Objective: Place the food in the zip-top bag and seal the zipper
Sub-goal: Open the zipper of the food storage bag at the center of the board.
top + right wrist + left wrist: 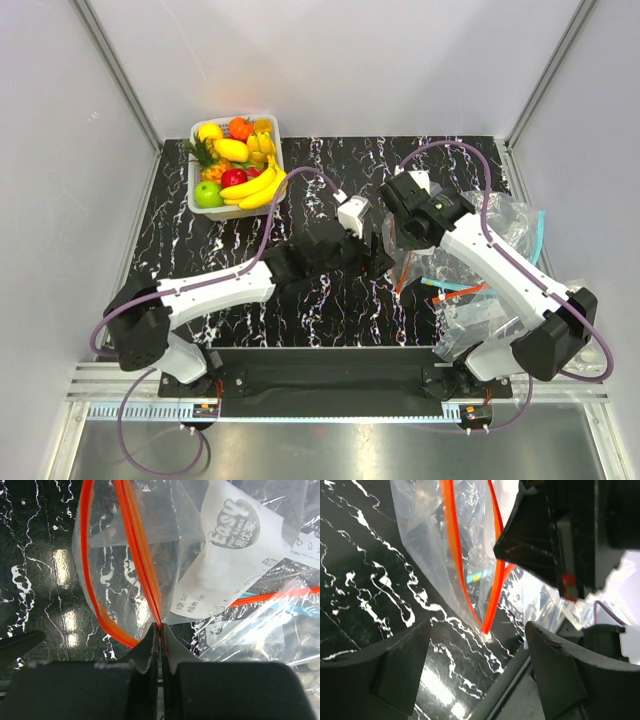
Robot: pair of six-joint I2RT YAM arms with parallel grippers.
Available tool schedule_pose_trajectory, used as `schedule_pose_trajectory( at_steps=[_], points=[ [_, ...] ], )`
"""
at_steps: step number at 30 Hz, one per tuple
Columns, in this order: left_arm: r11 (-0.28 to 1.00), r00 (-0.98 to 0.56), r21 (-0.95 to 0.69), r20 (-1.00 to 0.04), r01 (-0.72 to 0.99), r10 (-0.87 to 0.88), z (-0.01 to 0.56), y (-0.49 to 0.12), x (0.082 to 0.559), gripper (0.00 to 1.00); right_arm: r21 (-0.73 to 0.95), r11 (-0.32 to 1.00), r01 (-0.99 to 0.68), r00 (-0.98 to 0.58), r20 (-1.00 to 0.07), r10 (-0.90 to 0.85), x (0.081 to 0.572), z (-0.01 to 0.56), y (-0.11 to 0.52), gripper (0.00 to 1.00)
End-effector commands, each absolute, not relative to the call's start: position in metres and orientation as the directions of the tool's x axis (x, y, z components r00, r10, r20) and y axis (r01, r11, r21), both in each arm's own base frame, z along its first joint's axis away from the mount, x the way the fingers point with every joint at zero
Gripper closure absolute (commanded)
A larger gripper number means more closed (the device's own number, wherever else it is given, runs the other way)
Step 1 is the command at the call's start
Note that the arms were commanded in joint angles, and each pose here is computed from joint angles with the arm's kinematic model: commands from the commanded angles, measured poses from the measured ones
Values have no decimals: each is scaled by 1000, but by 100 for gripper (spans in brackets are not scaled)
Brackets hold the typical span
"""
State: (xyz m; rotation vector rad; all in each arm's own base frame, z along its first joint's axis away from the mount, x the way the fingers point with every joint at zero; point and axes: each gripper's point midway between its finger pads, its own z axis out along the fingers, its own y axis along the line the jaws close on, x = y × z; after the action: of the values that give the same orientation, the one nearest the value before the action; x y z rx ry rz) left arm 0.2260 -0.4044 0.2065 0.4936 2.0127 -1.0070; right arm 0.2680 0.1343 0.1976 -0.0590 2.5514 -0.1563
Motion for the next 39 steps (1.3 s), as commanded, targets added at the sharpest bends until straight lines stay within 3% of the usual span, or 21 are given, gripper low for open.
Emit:
schedule_pose_trajectory(
  at_steps=[1, 5, 9, 11, 12, 14, 16, 22, 25, 33, 39],
  points=[
    [646, -536, -429, -843, 632, -35, 214, -414, 247, 22, -83, 996, -32, -810, -581, -74, 269, 215, 144, 97],
    [679, -540, -427, -840, 597, -52, 210, -423, 261, 31, -48, 998, -45, -803, -593, -65, 268, 220, 151, 97],
    [698, -533, -419, -844, 581, -64, 208, -429, 271, 64, -19, 998, -64, -793, -606, -63, 264, 228, 156, 97],
    [704, -537, -418, -841, 575, -61, 203, -430, 272, 69, 30, 995, -93, -785, -617, -55, 258, 234, 162, 97],
    [711, -540, -416, -840, 567, -60, 201, -430, 274, 78, 44, 994, -98, -783, -620, -49, 257, 236, 163, 97],
    [718, -546, -418, -835, 556, -63, 198, -428, 275, 84, 61, 993, -100, -774, -632, -39, 253, 243, 162, 97],
    [697, -564, -446, -823, 561, -72, 196, -429, 274, 100, 63, 993, -99, -775, -631, -37, 248, 247, 159, 97],
    [438, -744, -704, -659, 559, -108, 200, -454, 256, 100, 173, 968, -184, -746, -666, -23, 243, 266, 177, 95],
    [378, -798, -766, -593, 519, -105, 191, -455, 250, 100, 216, 949, -230, -734, -679, -23, 251, 263, 195, 95],
    [532, -796, -729, -585, 432, -154, 151, -408, 258, 100, 237, 933, -271, -728, -684, -38, 274, 224, 222, 93],
    [575, -814, -726, -556, 377, -168, 123, -372, 257, 100, 262, 919, -295, -724, -688, -36, 282, 203, 235, 92]
  ],
)
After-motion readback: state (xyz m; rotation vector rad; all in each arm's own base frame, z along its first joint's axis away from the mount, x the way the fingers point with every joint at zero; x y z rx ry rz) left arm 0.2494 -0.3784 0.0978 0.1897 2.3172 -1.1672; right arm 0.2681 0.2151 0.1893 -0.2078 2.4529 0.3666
